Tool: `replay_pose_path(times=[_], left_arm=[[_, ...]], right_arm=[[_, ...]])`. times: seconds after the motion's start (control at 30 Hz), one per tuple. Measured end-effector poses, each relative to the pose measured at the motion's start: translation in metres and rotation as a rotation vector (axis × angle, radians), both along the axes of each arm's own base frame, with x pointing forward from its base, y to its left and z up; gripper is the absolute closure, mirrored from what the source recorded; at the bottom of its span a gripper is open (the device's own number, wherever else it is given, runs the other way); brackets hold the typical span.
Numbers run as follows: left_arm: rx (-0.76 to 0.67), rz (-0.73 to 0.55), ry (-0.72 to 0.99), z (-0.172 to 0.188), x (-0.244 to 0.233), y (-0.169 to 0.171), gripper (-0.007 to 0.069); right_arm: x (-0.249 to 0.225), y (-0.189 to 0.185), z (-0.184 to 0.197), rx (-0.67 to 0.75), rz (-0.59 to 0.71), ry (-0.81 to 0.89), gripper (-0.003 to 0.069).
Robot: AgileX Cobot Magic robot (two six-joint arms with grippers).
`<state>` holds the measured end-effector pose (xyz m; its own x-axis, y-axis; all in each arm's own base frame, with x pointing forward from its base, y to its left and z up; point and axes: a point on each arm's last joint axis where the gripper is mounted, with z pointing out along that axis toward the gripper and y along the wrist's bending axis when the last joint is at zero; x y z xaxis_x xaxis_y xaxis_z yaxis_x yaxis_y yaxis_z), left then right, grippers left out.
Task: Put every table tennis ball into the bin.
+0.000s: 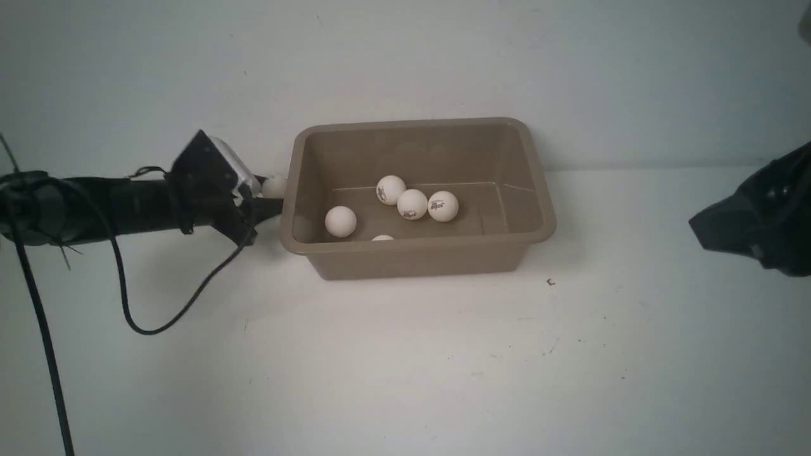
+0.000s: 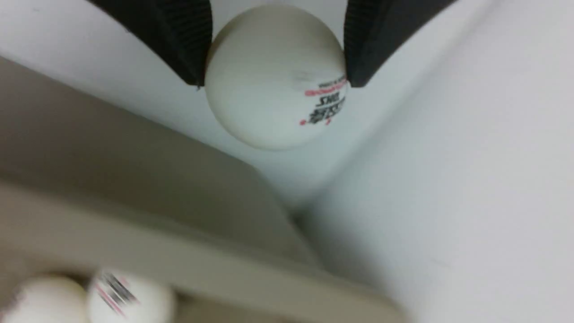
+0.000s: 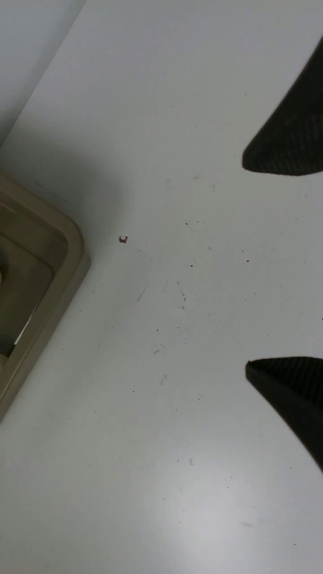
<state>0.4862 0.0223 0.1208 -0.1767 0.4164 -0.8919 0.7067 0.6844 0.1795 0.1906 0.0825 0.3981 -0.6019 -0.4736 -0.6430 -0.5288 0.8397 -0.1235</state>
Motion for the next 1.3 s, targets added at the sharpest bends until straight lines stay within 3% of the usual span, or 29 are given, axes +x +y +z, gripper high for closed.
replay_pose_path(times=[0.1,0.2,0.37,0.53,0.73,0.83,0.93,1.03,1.17,1.3], left_arm=[[-0.03,0.016,-0.032,0.03,-0.005,0.018,0.0291],[-0.077,-0.053,-0.048,0.049,-0.013,0.021,0.0291],[-0.159,-0.31,-0.048,0.073,-0.028,-0.021,0.0291],[-0.094,-0.358,-0.034,0.068,-0.026,-0.072,0.0291],[0.082,-0.285,-0.037,0.056,-0.02,-0.118,0.0291],[0.147,-0.317,-0.028,0.052,-0.022,-0.131,0.0291],[0.134,-0.317,0.011,0.051,-0.026,-0.143,0.0232],[0.107,-0.229,0.058,0.059,-0.025,-0.144,0.0131],[0.097,-0.059,0.035,0.1,-0.024,-0.129,0.0081],[0.102,0.112,-0.073,0.171,-0.038,-0.1,0.0085]], right_arm=[[0.0,0.0,0.0,0.0,0.0,0.0,0.0165],[0.0,0.0,0.0,-0.001,0.0,0.0,0.0165],[0.0,0.0,0.0,-0.002,0.001,-0.001,0.0165],[0.0,0.0,0.0,-0.001,0.001,0.001,0.0165],[-0.001,0.0,0.0,-0.001,0.002,0.008,0.0165],[-0.001,0.0,0.0,-0.001,0.002,0.008,0.0165],[-0.001,0.0,0.0,-0.001,0.002,0.008,0.0165],[-0.001,0.0,0.0,0.0,0.002,0.006,0.0165],[-0.003,-0.004,0.006,-0.008,-0.006,-0.058,0.0165],[-0.018,-0.023,0.038,-0.015,-0.08,-0.347,0.0165]])
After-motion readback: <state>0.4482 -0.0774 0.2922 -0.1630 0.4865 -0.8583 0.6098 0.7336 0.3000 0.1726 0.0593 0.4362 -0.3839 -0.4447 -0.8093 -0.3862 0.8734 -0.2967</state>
